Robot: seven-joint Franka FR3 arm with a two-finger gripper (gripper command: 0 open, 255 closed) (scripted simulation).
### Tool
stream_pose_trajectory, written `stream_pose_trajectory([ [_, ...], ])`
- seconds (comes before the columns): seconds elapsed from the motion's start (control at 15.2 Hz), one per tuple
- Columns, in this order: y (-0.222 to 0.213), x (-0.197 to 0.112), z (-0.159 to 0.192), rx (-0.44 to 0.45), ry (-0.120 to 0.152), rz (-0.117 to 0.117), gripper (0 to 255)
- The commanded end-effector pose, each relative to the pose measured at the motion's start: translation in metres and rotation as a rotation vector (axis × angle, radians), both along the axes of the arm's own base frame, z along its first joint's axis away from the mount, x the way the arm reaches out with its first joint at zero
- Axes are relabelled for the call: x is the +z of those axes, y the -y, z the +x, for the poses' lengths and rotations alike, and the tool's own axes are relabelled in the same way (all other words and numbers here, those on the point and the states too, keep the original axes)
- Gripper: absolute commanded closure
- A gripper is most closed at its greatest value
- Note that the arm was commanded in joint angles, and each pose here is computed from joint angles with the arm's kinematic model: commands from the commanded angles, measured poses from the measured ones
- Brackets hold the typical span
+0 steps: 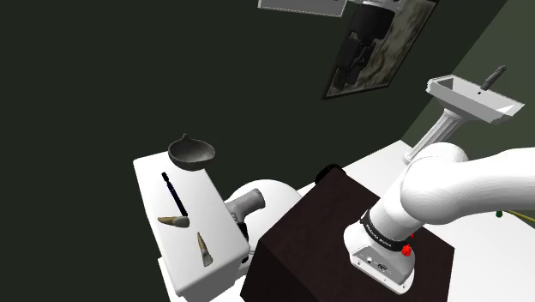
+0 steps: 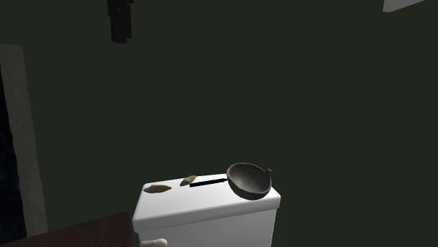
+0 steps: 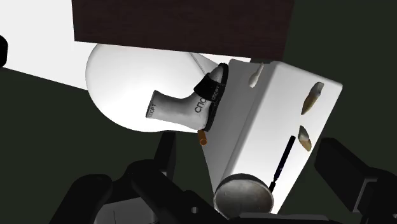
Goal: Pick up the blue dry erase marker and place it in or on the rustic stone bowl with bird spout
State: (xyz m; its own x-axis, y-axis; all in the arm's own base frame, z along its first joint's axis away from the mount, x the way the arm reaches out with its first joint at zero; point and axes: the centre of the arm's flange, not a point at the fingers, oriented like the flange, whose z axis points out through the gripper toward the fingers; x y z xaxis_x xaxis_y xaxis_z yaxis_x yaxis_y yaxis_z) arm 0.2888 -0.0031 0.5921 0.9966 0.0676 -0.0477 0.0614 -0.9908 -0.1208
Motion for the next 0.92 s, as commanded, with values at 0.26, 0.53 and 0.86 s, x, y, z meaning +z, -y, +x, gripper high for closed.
stream_pose_trajectory([
  [0.26,-0.031,-0.037,0.020,-0.020,0.002,0.000,0],
  [0.53,-0.061,-0.075,0.041,-0.040,0.004,0.000,0],
  [0.86,-0.098,-0.122,0.068,-0.065,0.006,0.000,0],
])
